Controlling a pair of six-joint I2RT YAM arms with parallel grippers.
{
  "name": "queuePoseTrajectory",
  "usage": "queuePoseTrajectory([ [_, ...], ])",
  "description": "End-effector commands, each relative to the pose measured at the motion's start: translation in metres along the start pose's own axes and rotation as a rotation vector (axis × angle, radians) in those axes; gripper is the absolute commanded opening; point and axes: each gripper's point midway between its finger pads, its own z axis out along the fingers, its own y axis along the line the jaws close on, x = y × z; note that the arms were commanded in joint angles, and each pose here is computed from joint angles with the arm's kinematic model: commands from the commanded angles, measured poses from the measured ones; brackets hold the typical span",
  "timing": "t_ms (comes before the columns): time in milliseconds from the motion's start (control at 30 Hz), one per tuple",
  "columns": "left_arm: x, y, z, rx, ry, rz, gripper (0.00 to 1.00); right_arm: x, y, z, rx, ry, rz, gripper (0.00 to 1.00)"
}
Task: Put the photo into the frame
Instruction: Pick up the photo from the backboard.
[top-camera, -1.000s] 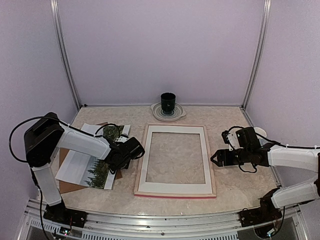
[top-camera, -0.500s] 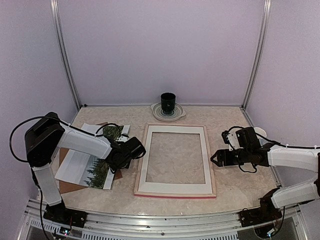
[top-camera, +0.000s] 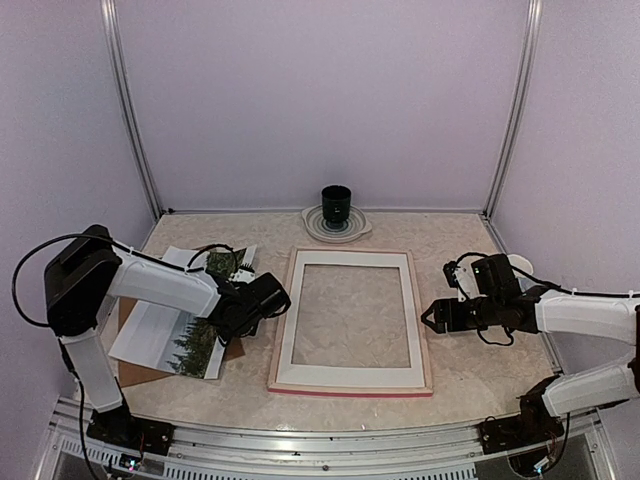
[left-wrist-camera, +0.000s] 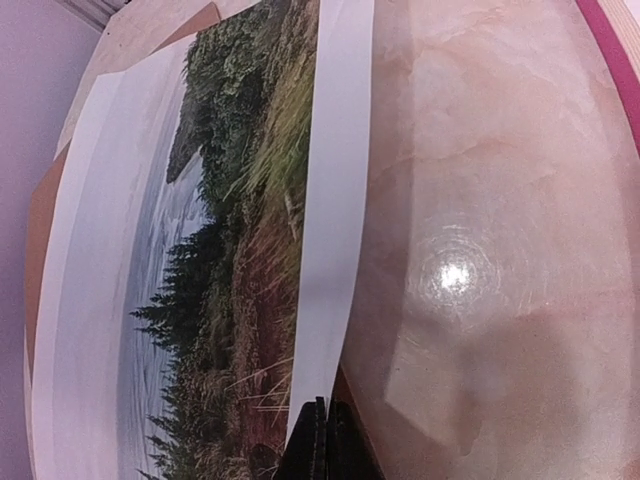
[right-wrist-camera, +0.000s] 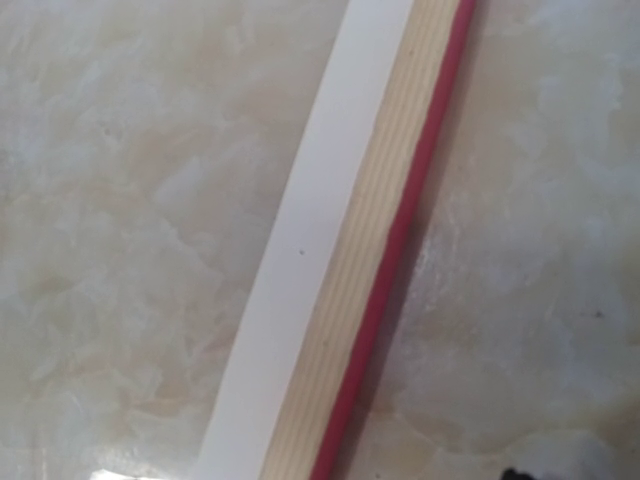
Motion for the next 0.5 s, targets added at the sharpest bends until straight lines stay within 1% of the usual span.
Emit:
queuePoseTrajectory([
  [0,-0.022,0.011,-0.019,-0.007,-0.056,-0.053,0.00,-0.007,0.004,0.000,-0.006,-0.019,-0.004,0.77],
  [267,-0.033,0.018,-0.035,-0.015,-0.081,-0.066,0.00,-0.007,0.004,0.000,-0.006,-0.020,-0.004,0.77],
  [467,-0.051,0.024,-0.060,-0.010,-0.119,-0.083,0.00,-0.007,0.004,0.000,-0.003,-0.020,-0.004,0.77],
])
